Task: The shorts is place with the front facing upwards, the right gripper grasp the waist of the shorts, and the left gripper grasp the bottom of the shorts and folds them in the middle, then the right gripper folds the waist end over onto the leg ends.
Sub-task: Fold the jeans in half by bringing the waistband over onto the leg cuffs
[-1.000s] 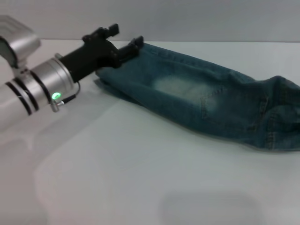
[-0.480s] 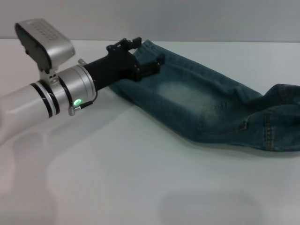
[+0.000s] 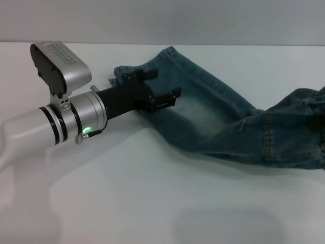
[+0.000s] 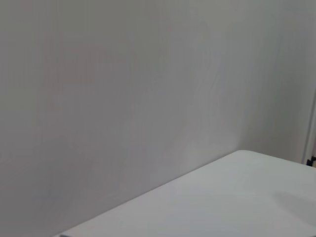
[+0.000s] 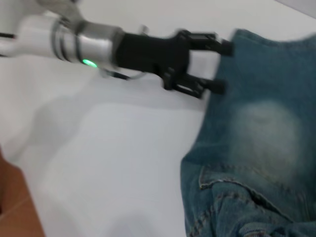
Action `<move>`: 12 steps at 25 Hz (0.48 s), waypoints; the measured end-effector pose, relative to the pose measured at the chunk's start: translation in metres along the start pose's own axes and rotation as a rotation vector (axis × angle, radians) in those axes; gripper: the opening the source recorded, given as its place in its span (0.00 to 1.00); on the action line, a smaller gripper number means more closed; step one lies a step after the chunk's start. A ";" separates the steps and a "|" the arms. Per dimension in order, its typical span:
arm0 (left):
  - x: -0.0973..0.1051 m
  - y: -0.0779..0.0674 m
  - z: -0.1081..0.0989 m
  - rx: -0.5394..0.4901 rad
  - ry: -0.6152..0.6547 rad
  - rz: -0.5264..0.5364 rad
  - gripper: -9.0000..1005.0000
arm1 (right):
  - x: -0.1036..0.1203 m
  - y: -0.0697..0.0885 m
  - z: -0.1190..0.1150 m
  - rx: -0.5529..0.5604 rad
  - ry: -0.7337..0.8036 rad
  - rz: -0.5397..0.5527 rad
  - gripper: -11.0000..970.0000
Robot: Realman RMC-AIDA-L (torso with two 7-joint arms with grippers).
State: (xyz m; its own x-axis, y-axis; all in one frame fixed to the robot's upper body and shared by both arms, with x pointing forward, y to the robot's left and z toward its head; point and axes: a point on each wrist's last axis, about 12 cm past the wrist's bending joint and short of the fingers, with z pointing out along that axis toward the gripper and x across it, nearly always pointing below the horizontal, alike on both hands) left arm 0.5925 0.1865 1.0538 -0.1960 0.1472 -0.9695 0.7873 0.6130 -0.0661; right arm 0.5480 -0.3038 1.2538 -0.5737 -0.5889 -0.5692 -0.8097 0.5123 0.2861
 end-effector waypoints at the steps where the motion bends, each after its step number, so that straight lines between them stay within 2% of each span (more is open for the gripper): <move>1: 0.001 0.000 -0.001 -0.002 0.003 -0.003 0.84 | -0.005 0.003 0.000 -0.019 -0.013 -0.016 0.09; 12: 0.012 -0.006 -0.005 0.021 0.037 -0.006 0.84 | -0.024 0.016 0.003 -0.088 -0.055 -0.092 0.09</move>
State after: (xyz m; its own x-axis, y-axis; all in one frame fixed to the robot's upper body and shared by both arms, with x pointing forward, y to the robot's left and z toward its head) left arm 0.5828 0.1884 1.0441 -0.2219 0.1730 -0.9596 0.7979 0.5978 -0.0768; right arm 0.5495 -0.2796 1.2693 -0.4910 -0.5946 -0.6367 -0.8676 0.3995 0.2960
